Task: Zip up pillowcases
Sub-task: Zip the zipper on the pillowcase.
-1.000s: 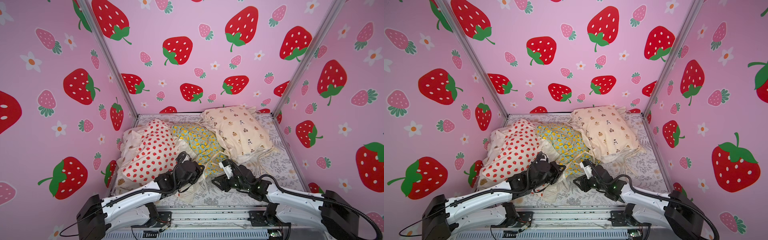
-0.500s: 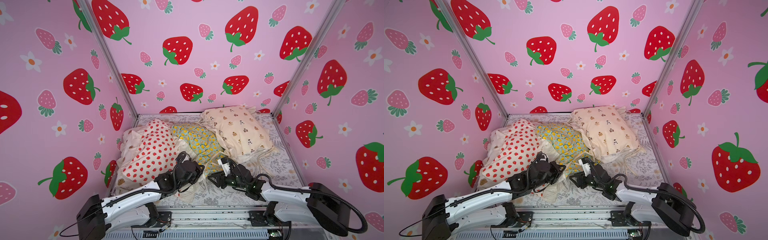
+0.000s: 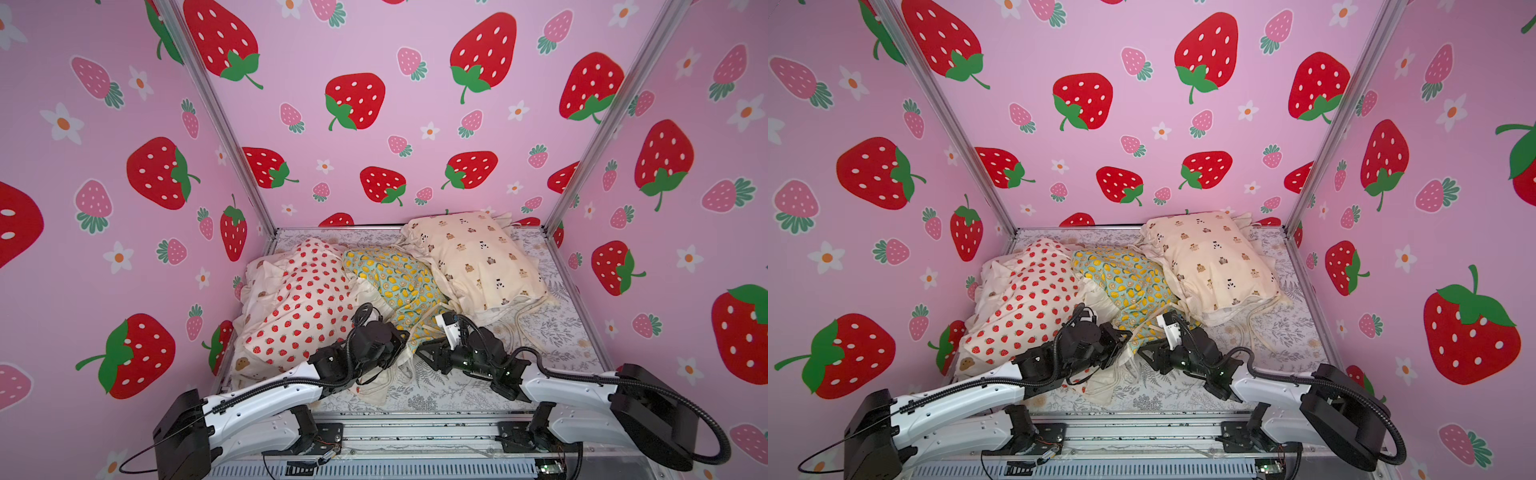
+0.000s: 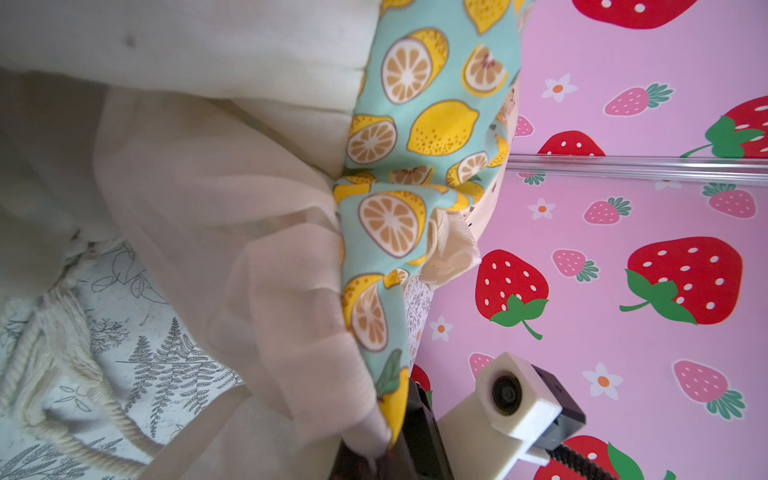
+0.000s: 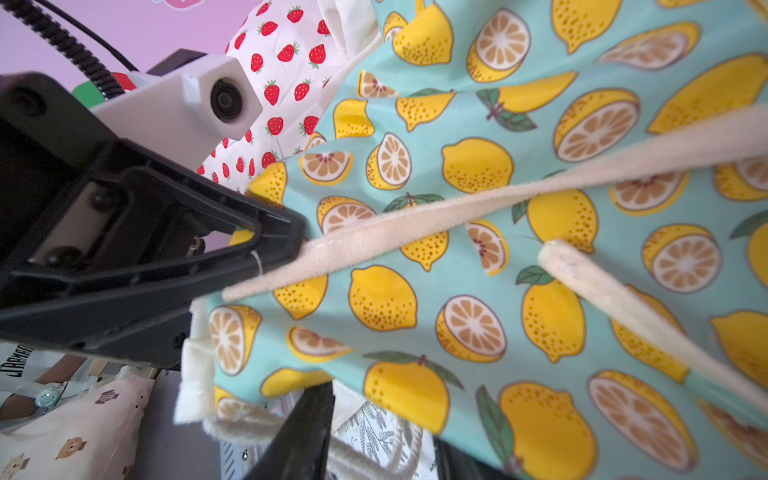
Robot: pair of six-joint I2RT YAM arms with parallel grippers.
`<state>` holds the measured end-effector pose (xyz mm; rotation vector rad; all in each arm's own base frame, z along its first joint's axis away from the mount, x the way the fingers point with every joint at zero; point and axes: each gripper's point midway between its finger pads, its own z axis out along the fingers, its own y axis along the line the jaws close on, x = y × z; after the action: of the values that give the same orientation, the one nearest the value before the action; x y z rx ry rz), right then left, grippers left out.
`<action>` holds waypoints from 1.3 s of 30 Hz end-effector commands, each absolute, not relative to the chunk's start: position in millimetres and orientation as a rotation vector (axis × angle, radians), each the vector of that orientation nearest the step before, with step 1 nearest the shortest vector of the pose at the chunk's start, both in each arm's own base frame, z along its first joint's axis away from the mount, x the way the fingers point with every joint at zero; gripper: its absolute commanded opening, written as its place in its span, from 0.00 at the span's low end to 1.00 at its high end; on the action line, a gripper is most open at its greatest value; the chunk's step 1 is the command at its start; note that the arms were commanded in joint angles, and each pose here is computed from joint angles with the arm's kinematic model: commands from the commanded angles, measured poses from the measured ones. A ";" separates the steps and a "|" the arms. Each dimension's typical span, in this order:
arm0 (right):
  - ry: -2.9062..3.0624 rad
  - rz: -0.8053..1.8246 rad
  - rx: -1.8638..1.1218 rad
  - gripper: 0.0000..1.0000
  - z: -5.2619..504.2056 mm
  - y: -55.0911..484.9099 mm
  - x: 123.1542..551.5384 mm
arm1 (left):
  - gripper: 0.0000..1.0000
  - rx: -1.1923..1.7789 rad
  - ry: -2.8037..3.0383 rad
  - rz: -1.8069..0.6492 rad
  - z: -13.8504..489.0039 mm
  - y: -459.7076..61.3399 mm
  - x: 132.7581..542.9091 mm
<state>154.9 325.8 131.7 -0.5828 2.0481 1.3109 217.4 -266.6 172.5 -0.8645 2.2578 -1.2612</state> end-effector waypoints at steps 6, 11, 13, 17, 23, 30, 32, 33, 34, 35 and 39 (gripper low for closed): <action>1.988 1.311 -0.573 0.34 141.0 325.4 160.0 | 0.00 -0.880 2.204 -1.329 195.4 -269.7 221.5; 1.966 1.306 -0.584 0.30 146.1 326.0 160.8 | 0.00 -0.885 2.206 -1.326 193.6 -269.1 221.3; 1.968 1.301 -0.589 0.28 146.4 326.1 160.8 | 0.00 -0.885 2.204 -1.324 193.4 -268.4 221.4; 1.984 1.285 -0.579 0.20 142.7 323.8 161.7 | 0.00 -0.882 2.203 -1.322 194.0 -268.3 221.6; 2.003 1.270 -0.586 0.15 139.2 323.4 161.9 | 0.00 -0.888 2.201 -1.319 192.6 -267.0 221.4; 2.061 1.223 -0.572 0.03 137.7 320.5 164.8 | 0.00 -0.866 2.184 -1.293 200.7 -262.0 223.3; 2.076 1.208 -0.567 0.00 138.7 318.0 165.0 | 0.00 -0.852 2.182 -1.289 204.9 -261.2 223.7; 2.087 1.198 -0.557 0.00 138.8 315.8 165.3 | 0.00 -0.843 2.181 -1.288 207.3 -260.9 223.3; 2.096 1.188 -0.550 0.00 139.1 313.6 165.4 | 0.00 -0.842 2.180 -1.282 208.5 -259.5 223.2; 2.101 1.179 -0.543 0.00 140.7 312.3 166.1 | 0.00 -0.836 2.176 -1.282 210.1 -258.7 223.0; 2.174 1.113 -0.528 0.00 140.3 305.2 167.4 | 0.00 -0.804 2.141 -1.275 225.8 -250.7 224.9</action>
<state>160.9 314.2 144.5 -0.5790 2.0911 1.1932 216.7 -257.2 192.3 -0.8243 2.2233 -1.2589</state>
